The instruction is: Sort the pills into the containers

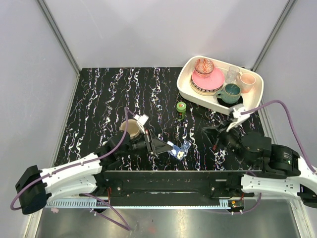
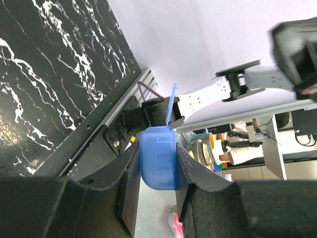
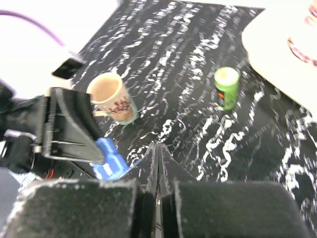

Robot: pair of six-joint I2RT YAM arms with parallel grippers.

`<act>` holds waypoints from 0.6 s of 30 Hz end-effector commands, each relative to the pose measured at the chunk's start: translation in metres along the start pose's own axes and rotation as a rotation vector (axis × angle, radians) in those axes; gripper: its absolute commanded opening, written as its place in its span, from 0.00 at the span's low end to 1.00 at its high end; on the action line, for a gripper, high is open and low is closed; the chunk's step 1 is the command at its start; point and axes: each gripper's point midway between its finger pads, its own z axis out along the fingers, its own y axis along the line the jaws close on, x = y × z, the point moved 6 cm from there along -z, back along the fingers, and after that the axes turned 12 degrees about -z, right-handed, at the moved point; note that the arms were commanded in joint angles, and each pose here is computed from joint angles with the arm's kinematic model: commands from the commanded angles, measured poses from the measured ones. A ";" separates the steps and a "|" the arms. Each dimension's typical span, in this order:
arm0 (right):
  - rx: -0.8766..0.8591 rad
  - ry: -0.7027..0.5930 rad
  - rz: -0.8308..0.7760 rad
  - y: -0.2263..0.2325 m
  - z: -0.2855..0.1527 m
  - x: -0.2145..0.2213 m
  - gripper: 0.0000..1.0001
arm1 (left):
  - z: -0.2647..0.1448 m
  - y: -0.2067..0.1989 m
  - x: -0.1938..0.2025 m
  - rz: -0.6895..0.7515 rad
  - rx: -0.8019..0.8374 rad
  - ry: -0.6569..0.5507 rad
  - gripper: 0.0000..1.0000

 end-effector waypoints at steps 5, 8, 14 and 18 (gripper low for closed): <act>0.304 -0.004 0.202 -0.027 0.007 0.034 0.00 | -0.009 -0.041 -0.015 0.032 0.123 -0.055 0.00; 0.289 0.051 0.157 -0.019 0.017 0.042 0.00 | -0.009 -0.043 -0.014 0.031 0.130 -0.042 0.00; 0.285 0.138 0.098 -0.009 0.036 0.054 0.00 | -0.012 -0.051 -0.014 0.040 0.148 -0.039 0.00; 0.230 0.223 0.121 -0.006 0.050 0.066 0.00 | -0.015 -0.056 -0.014 0.052 0.151 -0.036 0.00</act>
